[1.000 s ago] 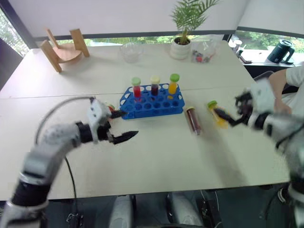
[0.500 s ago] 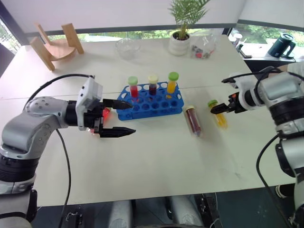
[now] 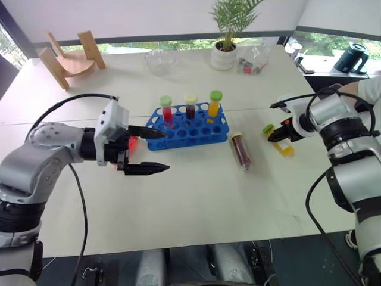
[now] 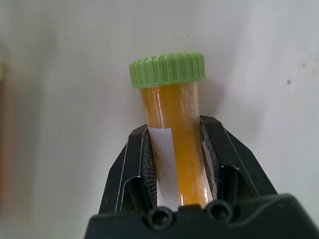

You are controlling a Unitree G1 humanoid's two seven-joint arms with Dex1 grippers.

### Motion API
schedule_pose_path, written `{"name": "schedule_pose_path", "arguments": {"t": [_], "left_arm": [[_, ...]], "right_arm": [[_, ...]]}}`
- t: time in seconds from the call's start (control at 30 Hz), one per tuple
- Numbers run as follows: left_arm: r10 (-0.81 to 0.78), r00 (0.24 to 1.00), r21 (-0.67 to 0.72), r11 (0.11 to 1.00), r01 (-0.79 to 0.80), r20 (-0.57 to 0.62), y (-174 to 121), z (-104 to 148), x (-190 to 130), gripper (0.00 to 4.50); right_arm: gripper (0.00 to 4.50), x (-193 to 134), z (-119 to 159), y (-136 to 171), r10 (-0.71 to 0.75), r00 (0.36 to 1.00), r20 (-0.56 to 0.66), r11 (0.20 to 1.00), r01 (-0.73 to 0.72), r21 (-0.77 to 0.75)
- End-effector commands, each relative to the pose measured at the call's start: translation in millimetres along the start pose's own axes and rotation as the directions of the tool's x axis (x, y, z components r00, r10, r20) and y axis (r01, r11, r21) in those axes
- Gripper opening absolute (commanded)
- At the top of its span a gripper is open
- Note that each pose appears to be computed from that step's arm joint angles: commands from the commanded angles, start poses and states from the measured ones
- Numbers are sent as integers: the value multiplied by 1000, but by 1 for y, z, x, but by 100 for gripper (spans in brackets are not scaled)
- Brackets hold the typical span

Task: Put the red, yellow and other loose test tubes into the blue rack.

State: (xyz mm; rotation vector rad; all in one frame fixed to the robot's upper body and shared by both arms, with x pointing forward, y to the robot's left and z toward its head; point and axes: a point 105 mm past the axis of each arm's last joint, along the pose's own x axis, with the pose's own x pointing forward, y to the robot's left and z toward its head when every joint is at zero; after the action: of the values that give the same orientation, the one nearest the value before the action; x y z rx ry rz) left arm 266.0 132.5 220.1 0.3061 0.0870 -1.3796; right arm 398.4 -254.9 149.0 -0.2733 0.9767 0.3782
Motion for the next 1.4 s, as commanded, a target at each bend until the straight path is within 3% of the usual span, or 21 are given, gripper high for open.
{"name": "schedule_pose_path", "arguments": {"t": [0.03,0.13,0.17,0.23,0.4,0.47,0.57,0.73,1.4], "left_arm": [[36,999,32,999,-36,0,0,8,-8,450],[63,998,24,998,-63,-1,2,6,-10,450],[74,997,21,997,-74,3,2,6,-10,450],[88,996,18,996,-88,9,3,6,-9,450],[103,994,5,995,-103,25,4,7,-7,450],[106,994,2,994,-106,28,4,8,-6,450],[109,994,1,994,-109,31,3,8,-5,450],[115,993,0,993,-115,34,3,9,-2,450],[138,990,2,990,-138,22,1,10,-5,450]], "right_arm": [[84,-30,40,9,43,977,209,999,-45,4],[84,-61,70,31,108,877,469,993,-67,-102],[84,-72,78,47,150,805,575,986,-83,-143],[84,-94,87,74,220,598,771,974,-94,-205],[84,-102,73,116,273,277,921,962,-100,-255],[84,-98,71,126,274,196,942,961,-81,-263],[84,-84,70,133,272,154,950,962,-58,-266],[84,-53,74,142,260,148,954,965,-53,-255],[84,-4,76,139,260,207,943,966,-62,-253]]}}
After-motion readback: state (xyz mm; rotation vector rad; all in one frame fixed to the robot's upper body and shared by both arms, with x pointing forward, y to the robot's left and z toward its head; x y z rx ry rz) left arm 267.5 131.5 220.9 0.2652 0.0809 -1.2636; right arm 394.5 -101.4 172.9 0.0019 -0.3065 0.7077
